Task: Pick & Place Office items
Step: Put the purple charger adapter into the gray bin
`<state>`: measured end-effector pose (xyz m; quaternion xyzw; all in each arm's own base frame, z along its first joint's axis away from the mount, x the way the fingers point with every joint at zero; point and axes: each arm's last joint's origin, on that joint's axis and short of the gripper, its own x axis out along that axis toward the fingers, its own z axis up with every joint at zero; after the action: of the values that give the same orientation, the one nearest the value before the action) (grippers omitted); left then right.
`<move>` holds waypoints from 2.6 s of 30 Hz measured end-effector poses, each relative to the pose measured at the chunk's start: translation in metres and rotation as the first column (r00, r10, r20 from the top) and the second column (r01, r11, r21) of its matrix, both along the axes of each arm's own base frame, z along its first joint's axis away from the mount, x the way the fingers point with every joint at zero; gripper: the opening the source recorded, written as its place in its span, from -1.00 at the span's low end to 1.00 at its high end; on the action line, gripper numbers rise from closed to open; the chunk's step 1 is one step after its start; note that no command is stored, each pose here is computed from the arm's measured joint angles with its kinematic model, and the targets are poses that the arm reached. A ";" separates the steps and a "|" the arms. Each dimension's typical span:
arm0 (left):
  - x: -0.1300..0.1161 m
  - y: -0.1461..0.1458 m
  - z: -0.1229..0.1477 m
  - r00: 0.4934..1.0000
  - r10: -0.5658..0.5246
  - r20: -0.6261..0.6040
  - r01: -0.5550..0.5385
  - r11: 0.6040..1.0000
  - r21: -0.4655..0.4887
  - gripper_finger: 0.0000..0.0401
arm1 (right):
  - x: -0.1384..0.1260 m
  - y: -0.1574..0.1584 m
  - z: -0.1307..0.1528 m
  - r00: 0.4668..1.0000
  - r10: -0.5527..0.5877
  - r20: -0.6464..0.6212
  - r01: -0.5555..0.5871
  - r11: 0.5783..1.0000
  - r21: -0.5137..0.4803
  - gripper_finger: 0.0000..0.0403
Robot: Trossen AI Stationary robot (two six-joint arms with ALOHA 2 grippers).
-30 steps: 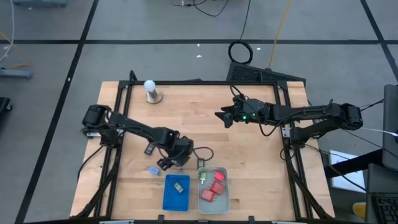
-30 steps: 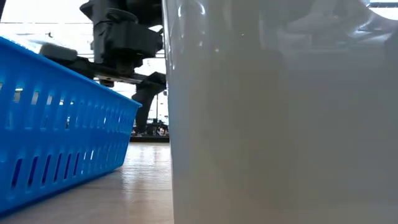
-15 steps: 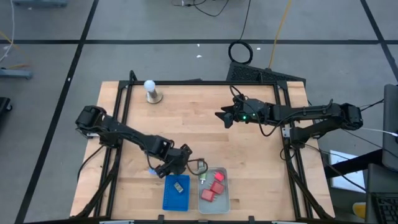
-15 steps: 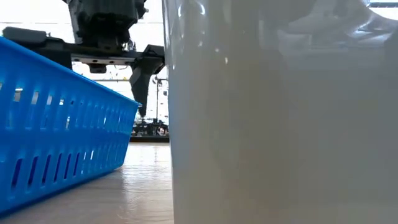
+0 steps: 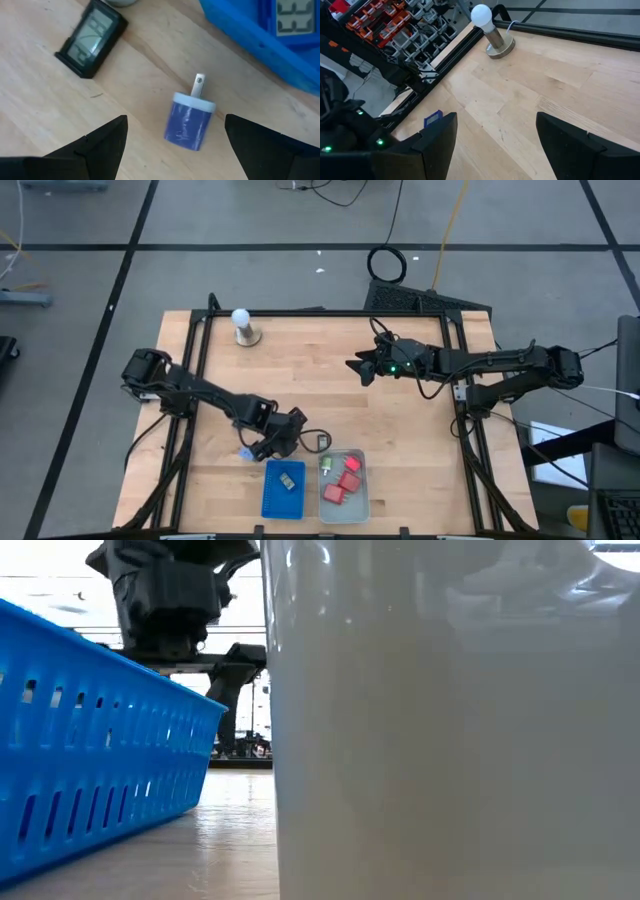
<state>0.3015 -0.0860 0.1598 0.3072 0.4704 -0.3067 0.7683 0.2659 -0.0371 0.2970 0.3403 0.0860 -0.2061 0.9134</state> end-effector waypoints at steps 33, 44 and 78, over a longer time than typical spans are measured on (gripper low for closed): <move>0.004 0.013 -0.018 0.995 -0.076 -0.066 0.062 0.981 -0.186 0.67 | 0.001 0.000 0.001 1.000 0.004 0.014 -0.004 1.000 -0.001 0.32; 0.010 0.034 -0.027 0.996 -0.006 -0.090 -0.009 0.986 -0.167 0.67 | 0.001 0.000 0.004 0.999 0.009 0.039 -0.008 1.000 -0.016 0.32; 0.015 0.012 -0.022 0.990 0.025 -0.140 -0.036 0.996 -0.080 -0.29 | 0.002 0.000 0.007 0.998 0.015 0.063 -0.013 0.999 -0.038 0.32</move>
<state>0.3166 -0.0744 0.1381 0.2459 0.5142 -0.3346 0.7505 0.2679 -0.0372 0.3039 0.3286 0.0556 -0.1906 0.9234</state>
